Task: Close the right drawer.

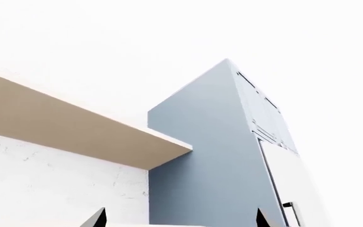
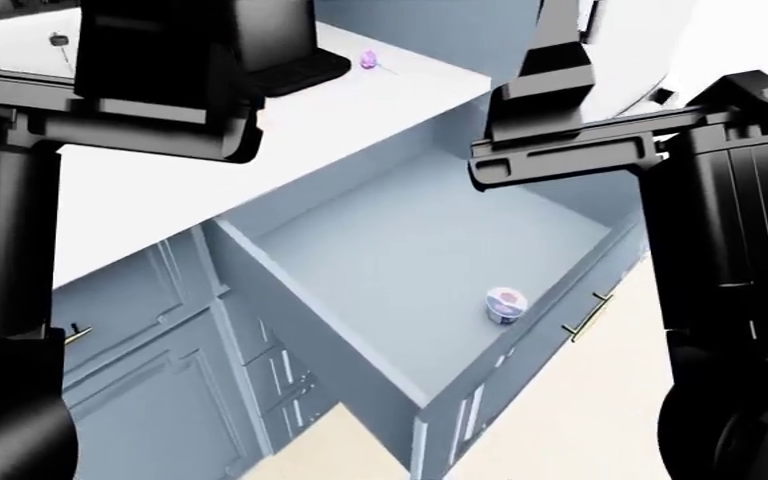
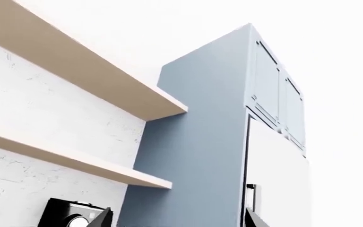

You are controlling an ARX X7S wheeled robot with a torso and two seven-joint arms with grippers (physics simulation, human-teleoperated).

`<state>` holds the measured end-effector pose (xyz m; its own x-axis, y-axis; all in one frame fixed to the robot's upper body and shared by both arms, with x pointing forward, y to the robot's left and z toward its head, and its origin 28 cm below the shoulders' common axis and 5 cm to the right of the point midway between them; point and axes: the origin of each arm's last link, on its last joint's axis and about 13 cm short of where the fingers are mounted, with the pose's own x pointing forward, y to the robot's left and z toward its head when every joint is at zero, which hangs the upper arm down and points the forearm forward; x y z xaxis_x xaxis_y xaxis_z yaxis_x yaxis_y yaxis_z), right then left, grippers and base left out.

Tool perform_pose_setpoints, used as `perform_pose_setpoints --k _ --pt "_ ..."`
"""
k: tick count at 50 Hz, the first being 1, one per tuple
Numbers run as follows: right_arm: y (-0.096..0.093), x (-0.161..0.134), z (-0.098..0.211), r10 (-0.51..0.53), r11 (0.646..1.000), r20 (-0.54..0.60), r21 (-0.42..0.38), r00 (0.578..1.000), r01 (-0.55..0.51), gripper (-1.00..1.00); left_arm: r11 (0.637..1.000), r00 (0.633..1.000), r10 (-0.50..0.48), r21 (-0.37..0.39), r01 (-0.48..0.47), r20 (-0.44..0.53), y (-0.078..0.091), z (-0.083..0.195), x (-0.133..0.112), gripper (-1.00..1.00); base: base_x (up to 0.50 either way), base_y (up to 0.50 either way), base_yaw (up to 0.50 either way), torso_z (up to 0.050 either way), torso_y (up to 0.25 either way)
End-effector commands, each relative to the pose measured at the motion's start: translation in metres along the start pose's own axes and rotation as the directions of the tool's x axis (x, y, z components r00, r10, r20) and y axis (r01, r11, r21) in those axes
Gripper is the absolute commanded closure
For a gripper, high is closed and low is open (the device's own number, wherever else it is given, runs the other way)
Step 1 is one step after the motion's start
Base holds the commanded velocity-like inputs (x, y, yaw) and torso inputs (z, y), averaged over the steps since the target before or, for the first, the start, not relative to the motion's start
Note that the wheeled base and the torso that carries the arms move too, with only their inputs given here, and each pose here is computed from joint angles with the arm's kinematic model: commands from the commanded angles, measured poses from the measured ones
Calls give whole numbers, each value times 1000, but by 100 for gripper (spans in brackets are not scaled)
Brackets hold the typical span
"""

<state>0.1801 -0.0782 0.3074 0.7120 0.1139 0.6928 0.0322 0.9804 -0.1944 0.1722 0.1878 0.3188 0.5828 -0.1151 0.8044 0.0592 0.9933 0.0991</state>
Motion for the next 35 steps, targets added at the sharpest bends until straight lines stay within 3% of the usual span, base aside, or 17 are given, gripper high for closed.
perform_pose_setpoints --k 1,10,35 --pt "-1 0 -1 -14 1000 -3 10 1000 14 -100 1000 1000 2 1 -2 0 1 -1 -1 -100 0 0 -461 0 0" --pt "0 0 -1 -12 1000 1 18 1000 12 -100 1000 1000 5 1 -5 1 1 -1 -1 -100 0 0 -306 0 0" --pt "-2 0 2 -51 999 -3 5 999 51 -100 1000 1000 7 -4 -7 4 1 1 -2 -100 44 -46 -3 0 0"
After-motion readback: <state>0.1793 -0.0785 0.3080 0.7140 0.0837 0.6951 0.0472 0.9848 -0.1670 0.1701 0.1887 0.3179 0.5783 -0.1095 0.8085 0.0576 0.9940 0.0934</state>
